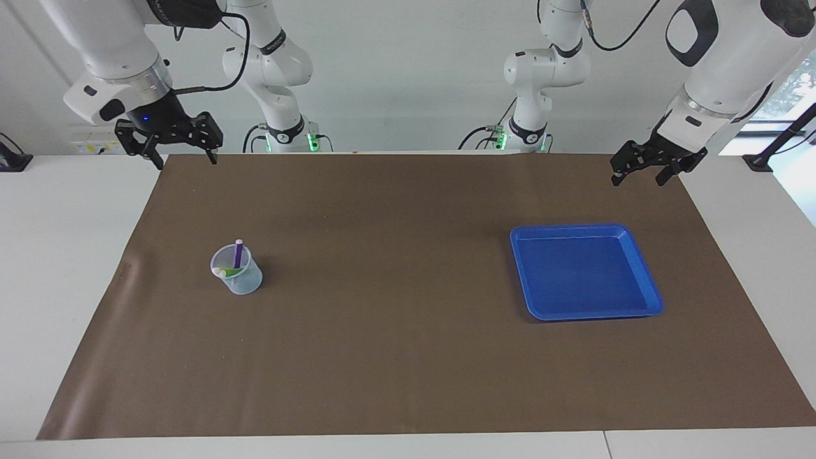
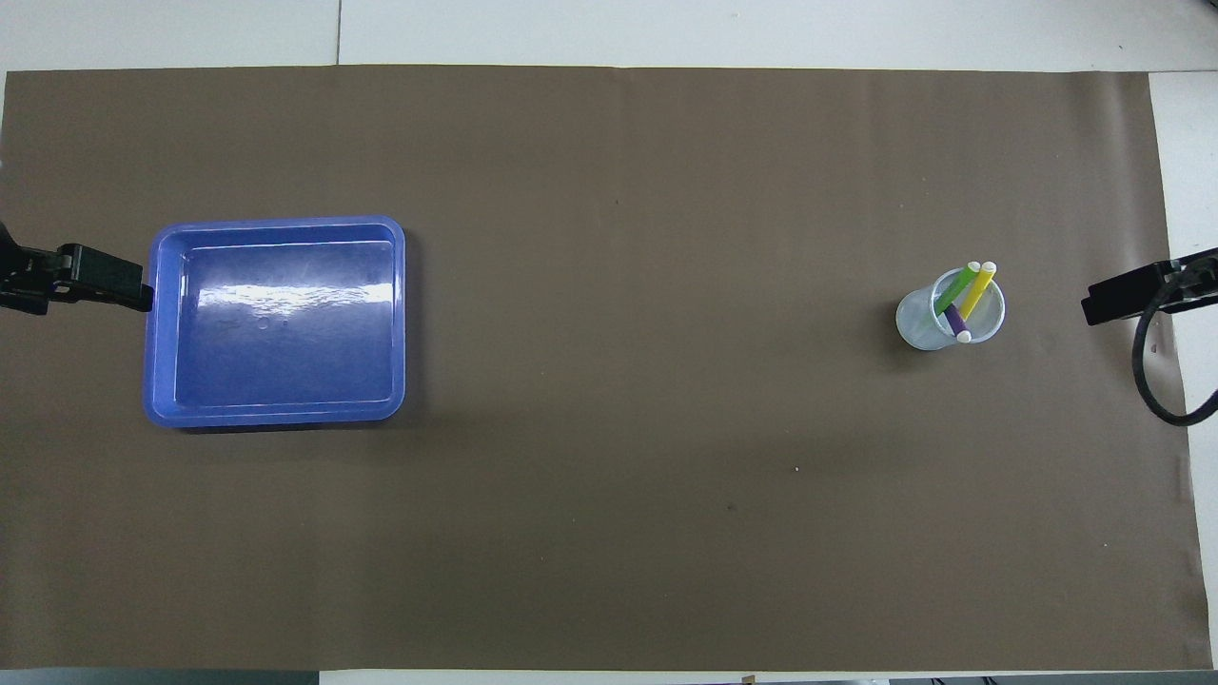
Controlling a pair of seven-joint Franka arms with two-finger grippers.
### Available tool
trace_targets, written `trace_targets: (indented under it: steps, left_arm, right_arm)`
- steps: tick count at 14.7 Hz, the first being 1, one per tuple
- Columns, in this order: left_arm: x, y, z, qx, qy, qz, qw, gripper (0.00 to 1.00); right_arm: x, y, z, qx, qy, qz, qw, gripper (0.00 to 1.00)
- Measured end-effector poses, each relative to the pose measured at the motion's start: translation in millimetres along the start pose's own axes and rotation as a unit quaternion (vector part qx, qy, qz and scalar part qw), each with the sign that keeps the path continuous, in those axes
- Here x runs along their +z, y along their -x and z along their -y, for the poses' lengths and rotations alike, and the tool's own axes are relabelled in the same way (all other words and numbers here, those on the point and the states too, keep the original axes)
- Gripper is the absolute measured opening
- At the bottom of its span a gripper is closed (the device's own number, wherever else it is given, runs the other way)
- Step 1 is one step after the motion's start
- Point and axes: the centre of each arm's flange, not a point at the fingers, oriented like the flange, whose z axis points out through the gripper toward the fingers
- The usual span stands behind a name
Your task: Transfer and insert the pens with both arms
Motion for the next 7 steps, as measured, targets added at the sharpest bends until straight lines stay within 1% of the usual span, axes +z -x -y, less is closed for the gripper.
trace_targets:
  steps: [3, 7]
  left_arm:
    - [0, 0, 0, 0.000, 0.000, 0.000, 1.000, 1.00]
    - [0, 0, 0, 0.000, 0.000, 0.000, 1.000, 1.00]
  right_arm:
    - [0, 2, 4, 0.020, -0.001, 0.007, 1.000, 1.00]
    - [5, 8, -12, 0.038, -0.003, 0.013, 0.999, 1.00]
